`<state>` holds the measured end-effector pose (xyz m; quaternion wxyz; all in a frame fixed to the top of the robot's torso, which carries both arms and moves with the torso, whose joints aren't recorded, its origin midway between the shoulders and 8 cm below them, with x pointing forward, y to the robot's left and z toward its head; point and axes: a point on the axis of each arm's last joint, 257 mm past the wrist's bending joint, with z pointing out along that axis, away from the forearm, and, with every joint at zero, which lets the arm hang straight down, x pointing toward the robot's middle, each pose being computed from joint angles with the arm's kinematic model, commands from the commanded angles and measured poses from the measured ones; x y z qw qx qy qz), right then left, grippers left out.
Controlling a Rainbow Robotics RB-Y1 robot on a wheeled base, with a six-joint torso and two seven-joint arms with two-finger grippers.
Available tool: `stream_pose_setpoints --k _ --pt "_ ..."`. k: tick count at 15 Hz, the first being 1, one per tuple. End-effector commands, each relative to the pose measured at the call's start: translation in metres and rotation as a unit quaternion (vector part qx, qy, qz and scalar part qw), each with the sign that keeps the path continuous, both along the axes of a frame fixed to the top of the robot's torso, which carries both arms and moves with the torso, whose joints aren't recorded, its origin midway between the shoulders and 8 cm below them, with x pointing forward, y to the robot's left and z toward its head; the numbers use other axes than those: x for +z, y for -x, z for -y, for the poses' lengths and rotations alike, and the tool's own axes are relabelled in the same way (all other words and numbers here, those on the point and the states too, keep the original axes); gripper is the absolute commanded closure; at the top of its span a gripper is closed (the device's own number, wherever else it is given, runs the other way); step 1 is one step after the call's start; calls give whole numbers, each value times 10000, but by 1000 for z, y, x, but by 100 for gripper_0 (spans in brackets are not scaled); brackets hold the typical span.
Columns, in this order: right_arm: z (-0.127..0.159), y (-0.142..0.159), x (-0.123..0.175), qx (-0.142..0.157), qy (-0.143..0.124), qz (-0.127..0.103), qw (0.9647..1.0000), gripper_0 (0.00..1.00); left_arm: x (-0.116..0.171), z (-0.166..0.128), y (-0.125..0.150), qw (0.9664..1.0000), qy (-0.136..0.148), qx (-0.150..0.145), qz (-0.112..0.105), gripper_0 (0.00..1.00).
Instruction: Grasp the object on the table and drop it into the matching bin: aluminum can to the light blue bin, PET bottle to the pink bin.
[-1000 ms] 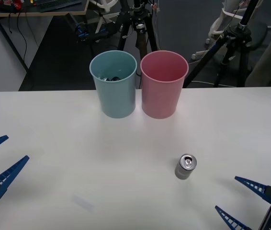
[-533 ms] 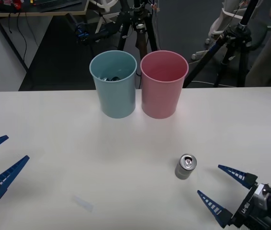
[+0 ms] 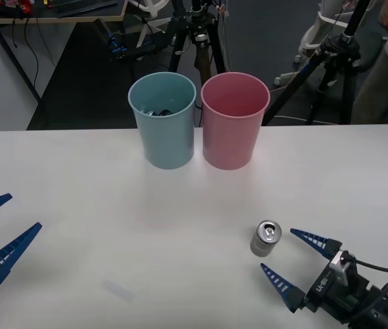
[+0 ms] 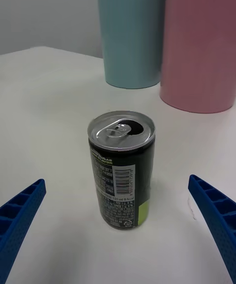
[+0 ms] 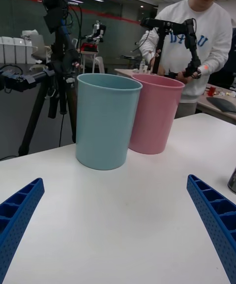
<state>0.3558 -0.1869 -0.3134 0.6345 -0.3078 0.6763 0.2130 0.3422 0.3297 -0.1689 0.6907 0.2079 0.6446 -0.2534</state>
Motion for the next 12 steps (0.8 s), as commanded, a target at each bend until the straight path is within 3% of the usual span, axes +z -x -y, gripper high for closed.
stream_pose_setpoints --k 1,12 --pt "-9 -9 -1 -24 31 7 10000 0 0 0 0 10000 0 0 0 0" --pt "-36 -43 -2 -337 142 77 9993 0 0 0 0 10000 0 0 0 0"
